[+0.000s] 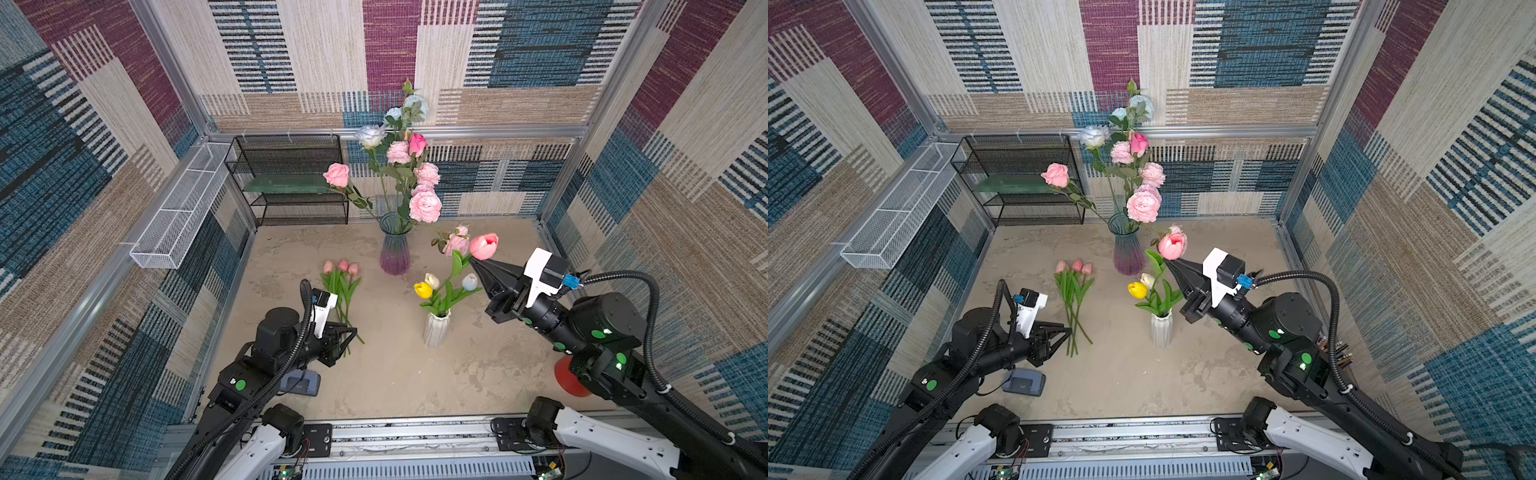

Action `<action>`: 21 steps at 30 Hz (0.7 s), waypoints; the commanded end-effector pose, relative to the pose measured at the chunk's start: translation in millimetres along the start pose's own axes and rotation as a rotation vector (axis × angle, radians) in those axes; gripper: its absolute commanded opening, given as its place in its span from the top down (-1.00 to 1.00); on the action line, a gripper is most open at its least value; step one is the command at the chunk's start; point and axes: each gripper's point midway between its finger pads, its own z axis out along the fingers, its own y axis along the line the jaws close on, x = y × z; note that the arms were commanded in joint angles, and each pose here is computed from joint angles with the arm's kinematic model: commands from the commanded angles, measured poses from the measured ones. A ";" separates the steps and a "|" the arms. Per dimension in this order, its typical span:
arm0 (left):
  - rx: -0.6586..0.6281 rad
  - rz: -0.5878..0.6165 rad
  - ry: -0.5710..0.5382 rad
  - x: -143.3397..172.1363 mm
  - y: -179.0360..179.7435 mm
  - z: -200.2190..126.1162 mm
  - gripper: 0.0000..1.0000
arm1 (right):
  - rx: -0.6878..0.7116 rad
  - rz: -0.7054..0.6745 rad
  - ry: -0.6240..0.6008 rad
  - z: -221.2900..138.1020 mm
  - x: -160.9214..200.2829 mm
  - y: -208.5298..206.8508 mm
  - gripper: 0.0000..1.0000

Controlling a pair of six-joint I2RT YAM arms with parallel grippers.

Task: Pick out pink flowers from the vase
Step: Pick up the flower from the vase.

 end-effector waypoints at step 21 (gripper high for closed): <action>0.108 0.355 -0.003 -77.2 -81.0 -7.0 0.13 | 0.166 0.548 0.189 42.6 12.8 -8.4 1.00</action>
